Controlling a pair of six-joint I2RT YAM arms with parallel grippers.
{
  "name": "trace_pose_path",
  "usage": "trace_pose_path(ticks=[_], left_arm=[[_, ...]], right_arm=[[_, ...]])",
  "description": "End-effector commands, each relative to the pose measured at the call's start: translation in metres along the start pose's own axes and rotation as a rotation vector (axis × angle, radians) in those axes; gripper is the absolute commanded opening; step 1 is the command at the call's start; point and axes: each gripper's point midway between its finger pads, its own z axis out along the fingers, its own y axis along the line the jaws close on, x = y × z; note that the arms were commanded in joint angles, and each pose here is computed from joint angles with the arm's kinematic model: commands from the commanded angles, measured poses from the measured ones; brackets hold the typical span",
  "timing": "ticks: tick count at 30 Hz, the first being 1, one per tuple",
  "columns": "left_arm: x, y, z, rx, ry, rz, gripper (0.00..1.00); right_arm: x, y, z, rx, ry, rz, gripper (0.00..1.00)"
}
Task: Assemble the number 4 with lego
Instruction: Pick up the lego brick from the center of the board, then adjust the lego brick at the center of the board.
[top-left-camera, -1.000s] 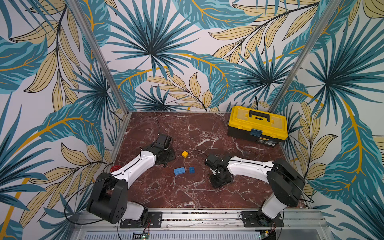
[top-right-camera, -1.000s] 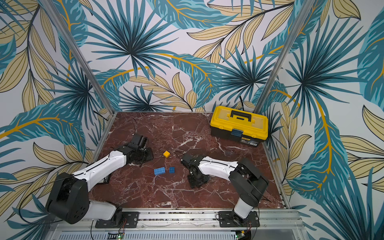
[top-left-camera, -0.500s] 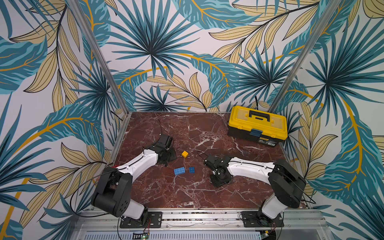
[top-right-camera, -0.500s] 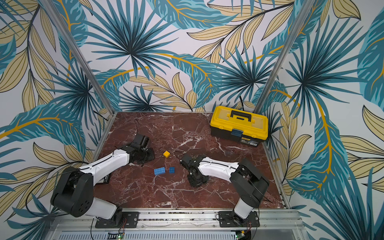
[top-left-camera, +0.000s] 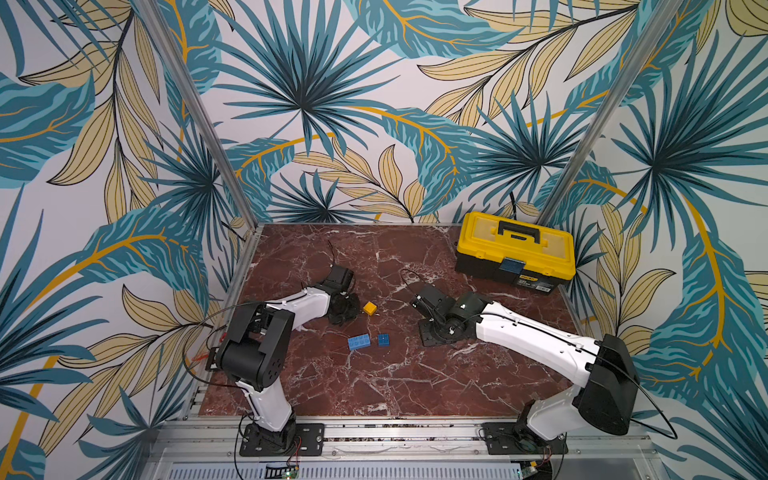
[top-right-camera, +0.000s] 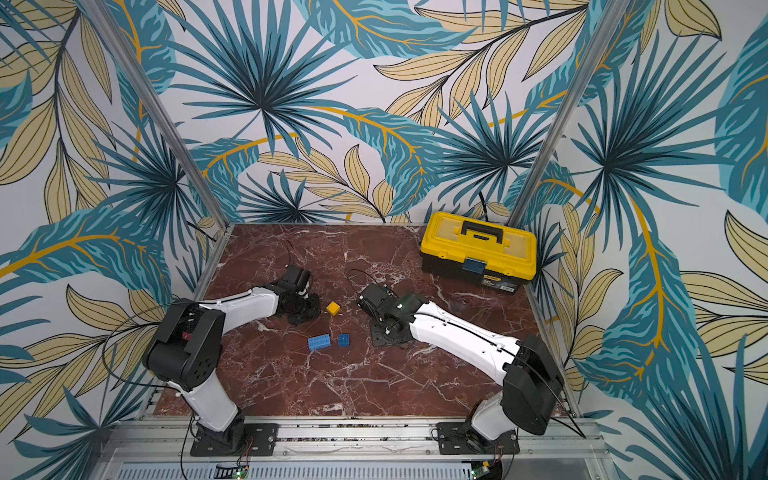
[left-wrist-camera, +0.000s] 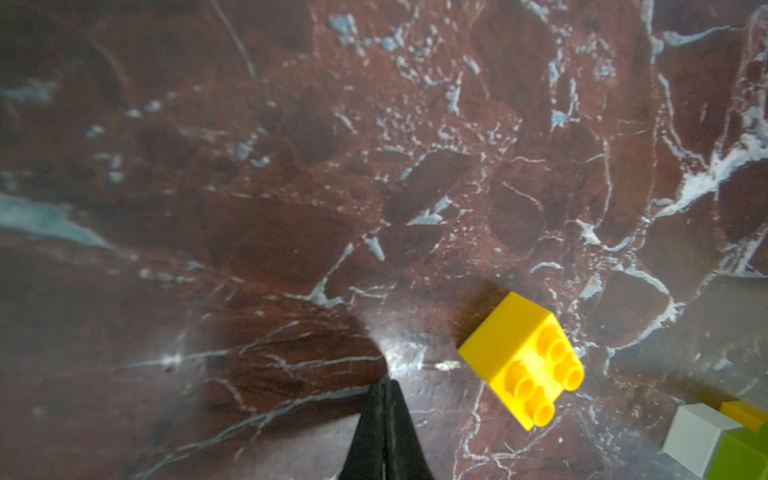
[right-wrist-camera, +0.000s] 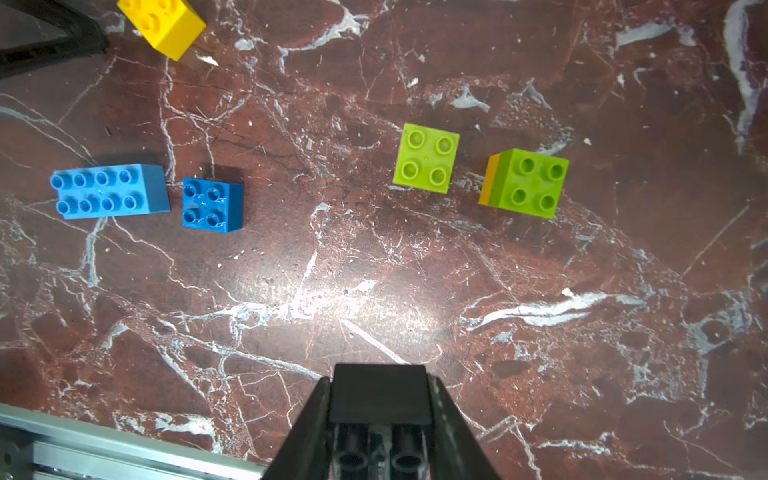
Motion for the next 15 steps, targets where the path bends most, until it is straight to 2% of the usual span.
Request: trace_pose_path(ticks=[1, 15], left_arm=[[-0.001, -0.013, 0.008, 0.043, 0.036, 0.003, 0.05], [-0.009, -0.044, 0.015, 0.097, 0.039, 0.047, 0.04]], right_arm=[[0.004, -0.009, -0.005, 0.048, 0.013, 0.037, 0.26], [-0.008, 0.004, -0.007, 0.022, 0.012, 0.020, 0.27]])
